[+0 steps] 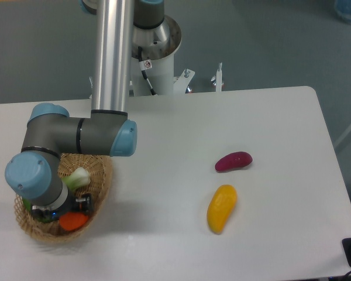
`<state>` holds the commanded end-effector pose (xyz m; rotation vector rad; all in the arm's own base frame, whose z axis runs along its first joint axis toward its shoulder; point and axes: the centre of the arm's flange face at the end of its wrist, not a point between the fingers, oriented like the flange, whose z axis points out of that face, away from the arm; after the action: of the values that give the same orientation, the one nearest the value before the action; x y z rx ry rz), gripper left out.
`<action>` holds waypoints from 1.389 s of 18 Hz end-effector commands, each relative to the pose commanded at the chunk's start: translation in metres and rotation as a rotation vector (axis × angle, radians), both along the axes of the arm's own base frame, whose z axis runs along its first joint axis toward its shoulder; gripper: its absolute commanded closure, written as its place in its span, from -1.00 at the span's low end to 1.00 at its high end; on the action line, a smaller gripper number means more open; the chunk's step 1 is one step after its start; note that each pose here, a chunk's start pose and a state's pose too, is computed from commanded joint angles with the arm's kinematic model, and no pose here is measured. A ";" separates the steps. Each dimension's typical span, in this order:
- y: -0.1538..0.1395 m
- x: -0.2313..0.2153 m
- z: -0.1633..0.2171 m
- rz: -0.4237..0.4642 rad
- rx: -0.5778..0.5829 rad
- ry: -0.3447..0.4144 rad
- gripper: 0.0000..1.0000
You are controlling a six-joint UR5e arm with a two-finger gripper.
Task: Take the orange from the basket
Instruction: 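Lift the orange out of the basket and carry it away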
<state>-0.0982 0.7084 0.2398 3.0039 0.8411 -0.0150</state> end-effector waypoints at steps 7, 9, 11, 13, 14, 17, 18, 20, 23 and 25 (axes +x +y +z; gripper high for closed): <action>-0.008 0.003 0.057 -0.049 0.082 0.020 -0.32; -0.011 -0.006 0.058 -0.078 0.081 0.030 -0.32; -0.015 -0.031 0.059 -0.078 0.090 0.036 -0.32; -0.024 -0.069 0.066 -0.077 0.098 0.045 -0.33; -0.029 -0.081 0.070 -0.078 0.102 0.048 -0.33; -0.050 -0.133 0.089 -0.074 0.123 0.063 -0.33; -0.056 -0.145 0.091 -0.071 0.125 0.065 -0.33; -0.070 -0.173 0.094 -0.077 0.124 0.071 -0.33; -0.090 -0.200 0.092 -0.110 0.111 0.073 -0.33; -0.102 -0.215 0.091 -0.126 0.105 0.073 -0.33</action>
<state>-0.3135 0.6063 0.3307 3.1679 0.6761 -0.0856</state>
